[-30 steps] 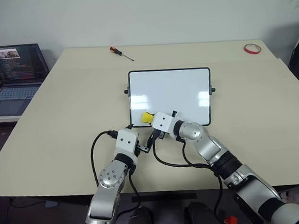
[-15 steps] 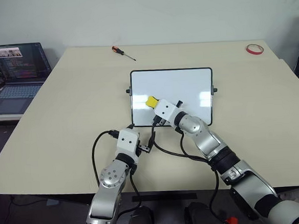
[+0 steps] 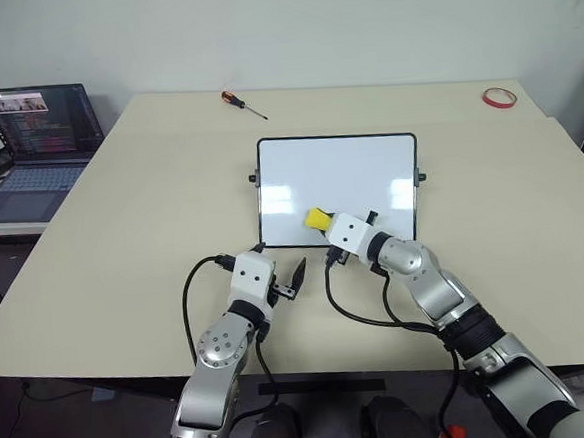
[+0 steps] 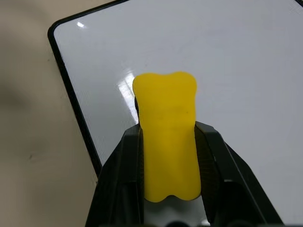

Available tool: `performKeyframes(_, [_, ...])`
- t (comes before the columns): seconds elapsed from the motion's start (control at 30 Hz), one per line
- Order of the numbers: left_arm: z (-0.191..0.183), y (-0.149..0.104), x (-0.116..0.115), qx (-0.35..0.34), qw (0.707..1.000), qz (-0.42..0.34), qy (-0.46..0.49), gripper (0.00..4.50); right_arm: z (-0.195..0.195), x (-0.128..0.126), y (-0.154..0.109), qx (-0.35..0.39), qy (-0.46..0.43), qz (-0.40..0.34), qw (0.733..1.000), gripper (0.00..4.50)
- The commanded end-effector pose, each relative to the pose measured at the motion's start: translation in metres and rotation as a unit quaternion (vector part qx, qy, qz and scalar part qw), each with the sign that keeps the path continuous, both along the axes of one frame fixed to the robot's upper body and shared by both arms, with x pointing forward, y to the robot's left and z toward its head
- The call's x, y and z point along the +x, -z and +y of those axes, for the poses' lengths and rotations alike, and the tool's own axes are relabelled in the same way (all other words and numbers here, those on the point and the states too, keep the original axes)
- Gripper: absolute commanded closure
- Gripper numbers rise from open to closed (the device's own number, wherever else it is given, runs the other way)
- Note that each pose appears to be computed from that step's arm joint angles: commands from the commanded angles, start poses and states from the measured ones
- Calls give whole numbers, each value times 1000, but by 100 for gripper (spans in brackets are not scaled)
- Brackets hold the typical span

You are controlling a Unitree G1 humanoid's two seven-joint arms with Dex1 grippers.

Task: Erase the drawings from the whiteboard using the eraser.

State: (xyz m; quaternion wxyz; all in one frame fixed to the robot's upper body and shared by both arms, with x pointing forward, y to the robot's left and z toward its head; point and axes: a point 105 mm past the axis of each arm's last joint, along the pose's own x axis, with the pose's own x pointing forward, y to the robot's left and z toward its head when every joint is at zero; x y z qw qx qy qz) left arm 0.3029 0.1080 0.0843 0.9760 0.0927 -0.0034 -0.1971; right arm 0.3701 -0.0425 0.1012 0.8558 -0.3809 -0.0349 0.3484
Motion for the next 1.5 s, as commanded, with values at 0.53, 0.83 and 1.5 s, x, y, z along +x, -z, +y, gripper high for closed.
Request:
performKeyframes(0.53, [-4, -15, 0, -4, 1000, -28, 14, 0, -30, -5, 4, 33, 42, 41, 998, 336])
performKeyframes(0.83, [-4, -22, 6, -5, 998, -42, 37, 0, -48, -48, -36, 159, 30, 54, 985, 336])
performKeyframes(1.5, [-73, -38, 8, 35, 905, -63, 418, 0, -199, -103, -16, 226, 398, 88, 884, 336])
